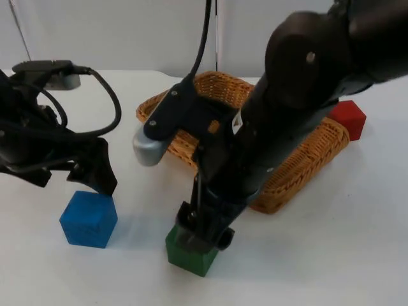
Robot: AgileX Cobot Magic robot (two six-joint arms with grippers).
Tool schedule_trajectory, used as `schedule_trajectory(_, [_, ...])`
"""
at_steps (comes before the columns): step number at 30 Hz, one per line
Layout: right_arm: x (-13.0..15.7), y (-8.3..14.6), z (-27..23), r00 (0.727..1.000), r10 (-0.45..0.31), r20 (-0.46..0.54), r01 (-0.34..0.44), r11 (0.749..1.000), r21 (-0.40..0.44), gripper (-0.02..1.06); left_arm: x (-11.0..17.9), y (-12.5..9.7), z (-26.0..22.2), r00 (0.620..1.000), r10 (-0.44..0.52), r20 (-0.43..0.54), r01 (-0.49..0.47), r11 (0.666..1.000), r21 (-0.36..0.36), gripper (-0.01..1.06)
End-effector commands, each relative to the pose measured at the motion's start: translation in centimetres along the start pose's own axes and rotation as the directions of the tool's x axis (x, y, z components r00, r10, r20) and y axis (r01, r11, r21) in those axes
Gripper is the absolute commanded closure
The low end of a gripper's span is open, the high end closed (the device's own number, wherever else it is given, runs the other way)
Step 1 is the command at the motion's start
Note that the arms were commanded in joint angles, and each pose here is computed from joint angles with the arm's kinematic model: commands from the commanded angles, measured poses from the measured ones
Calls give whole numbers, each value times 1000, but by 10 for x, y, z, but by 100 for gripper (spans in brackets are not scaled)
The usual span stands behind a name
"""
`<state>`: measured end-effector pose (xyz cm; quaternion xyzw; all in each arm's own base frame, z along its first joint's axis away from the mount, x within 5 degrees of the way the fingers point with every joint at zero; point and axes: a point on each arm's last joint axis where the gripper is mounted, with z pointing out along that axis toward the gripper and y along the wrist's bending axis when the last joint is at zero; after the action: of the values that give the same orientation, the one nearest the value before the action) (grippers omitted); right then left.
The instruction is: Pick up one cube with each hand and place exactly two cubes into the same basket, leaving the remaining cube outside.
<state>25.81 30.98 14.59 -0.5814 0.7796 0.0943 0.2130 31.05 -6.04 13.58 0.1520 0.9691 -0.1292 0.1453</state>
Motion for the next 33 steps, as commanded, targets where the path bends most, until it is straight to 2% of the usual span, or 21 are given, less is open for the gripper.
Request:
schedule_trajectory(1, [-1, 1, 7, 1000, -3, 12, 3, 1000, 8, 23, -2, 0, 6, 1000, -3, 3, 3, 1000, -2, 0])
schedule_trajectory(12, [7, 2, 28, 1000, 4, -18, -4, 1000, 0, 23, 5, 5, 26, 998, -20, -54, 21, 1000, 2, 0])
schedule_trajectory(18, [13, 3, 41, 999, 7, -46, -7, 1000, -10, 23, 5, 8, 33, 998, -26, -49, 25, 1000, -12, 0])
schedule_trajectory(25, [20, 4, 54, 998, 11, -69, -12, 1000, -17, 23, 8, 8, 46, 997, -25, -68, 27, 999, 19, 0])
schedule_trajectory(33, [22, 5, 58, 997, 13, -78, -15, 1000, -20, 24, 9, 9, 48, 997, -28, -70, 29, 999, 14, 0])
